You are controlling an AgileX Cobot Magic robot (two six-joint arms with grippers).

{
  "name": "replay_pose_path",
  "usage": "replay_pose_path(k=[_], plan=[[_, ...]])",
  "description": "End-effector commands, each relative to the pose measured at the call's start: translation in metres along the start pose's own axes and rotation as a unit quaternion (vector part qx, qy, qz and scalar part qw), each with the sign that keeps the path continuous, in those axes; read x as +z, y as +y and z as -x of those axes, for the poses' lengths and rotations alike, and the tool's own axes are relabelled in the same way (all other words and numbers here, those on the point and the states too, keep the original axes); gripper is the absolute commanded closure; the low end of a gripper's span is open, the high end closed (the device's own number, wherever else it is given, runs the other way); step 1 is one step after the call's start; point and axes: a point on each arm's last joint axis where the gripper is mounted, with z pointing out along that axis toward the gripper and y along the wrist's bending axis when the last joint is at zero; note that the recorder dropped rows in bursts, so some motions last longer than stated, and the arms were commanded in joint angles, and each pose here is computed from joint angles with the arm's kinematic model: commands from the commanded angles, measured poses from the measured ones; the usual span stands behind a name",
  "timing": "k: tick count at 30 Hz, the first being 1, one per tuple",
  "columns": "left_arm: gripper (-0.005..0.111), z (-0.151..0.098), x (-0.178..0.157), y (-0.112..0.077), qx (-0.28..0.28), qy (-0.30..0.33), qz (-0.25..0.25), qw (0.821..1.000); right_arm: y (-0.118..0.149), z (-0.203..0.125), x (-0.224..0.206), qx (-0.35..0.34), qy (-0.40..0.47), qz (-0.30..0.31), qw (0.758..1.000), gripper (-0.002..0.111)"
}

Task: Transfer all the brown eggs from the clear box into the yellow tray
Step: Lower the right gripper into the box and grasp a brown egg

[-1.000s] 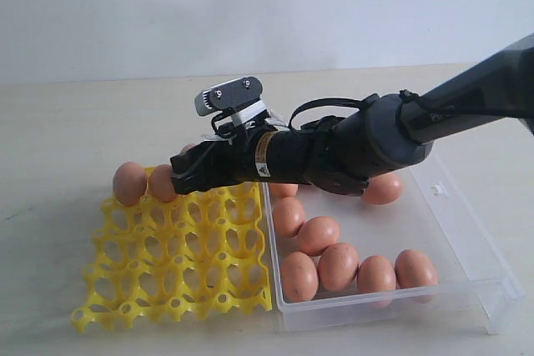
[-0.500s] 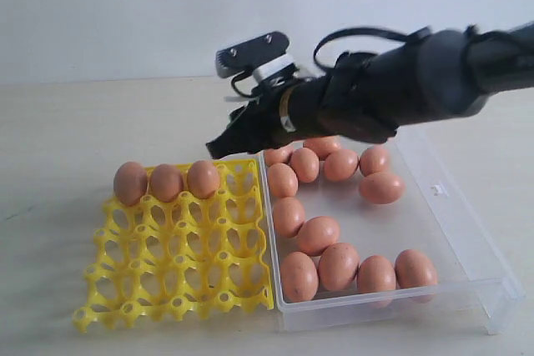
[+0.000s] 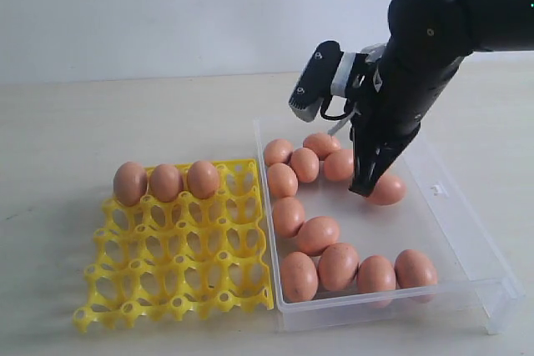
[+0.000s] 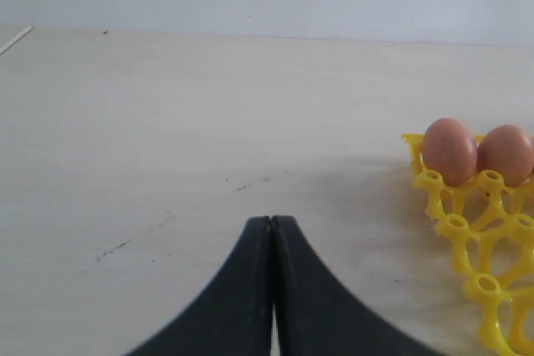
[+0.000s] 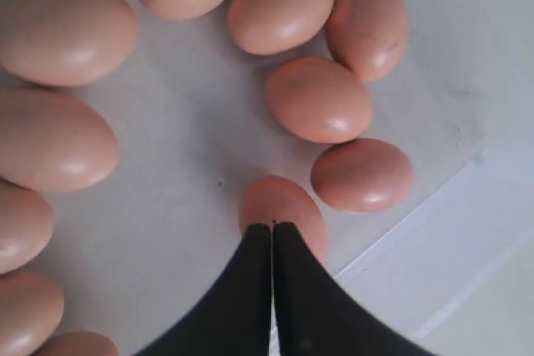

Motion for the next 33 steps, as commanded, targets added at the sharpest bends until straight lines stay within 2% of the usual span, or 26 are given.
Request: replay_pose_path(k=[1,6,9,24,26,28,29,30,31,33], plan=[[0.107,0.002,-0.001,-0.001,-0.004,-0.01,-0.004,1.0,-0.007,-0.008,0.0,-0.033,-0.004,0.022,0.999,0.093],[0.107,0.002,-0.001,-0.001,-0.004,-0.01,-0.004,1.0,-0.013,-0.017,0.005,-0.081,0.011,0.031,0.996,0.059],[0.107,0.002,-0.001,-0.001,-0.004,-0.01,-0.004,1.0,-0.014,-0.018,0.014,-0.099,0.017,0.037,0.994,0.045],[0.107,0.002,-0.001,-0.001,-0.004,-0.01,-0.004,1.0,-0.004,-0.018,0.078,-0.128,0.05,0.073,0.988,0.045],[0.107,0.002,-0.001,-0.001,-0.004,-0.01,-0.004,1.0,-0.002,-0.02,0.085,-0.132,0.059,0.079,0.986,0.048],[0.107,0.002,-0.001,-0.001,-0.004,-0.01,-0.004,1.0,0.0,-0.021,0.09,-0.133,0.067,0.087,0.985,0.057],[0.107,0.002,-0.001,-0.001,-0.004,-0.01,-0.004,1.0,0.001,-0.022,0.093,-0.126,0.071,0.09,0.985,0.072],[0.107,0.002,-0.001,-0.001,-0.004,-0.01,-0.004,1.0,0.001,-0.022,0.093,-0.121,0.072,0.09,0.986,0.083],[0.107,0.002,-0.001,-0.001,-0.004,-0.01,-0.004,1.0,0.0,-0.021,0.091,-0.111,0.069,0.085,0.988,0.104],[0.107,0.002,-0.001,-0.001,-0.004,-0.01,-0.004,1.0,-0.003,-0.018,0.084,-0.093,0.054,0.07,0.992,0.108]])
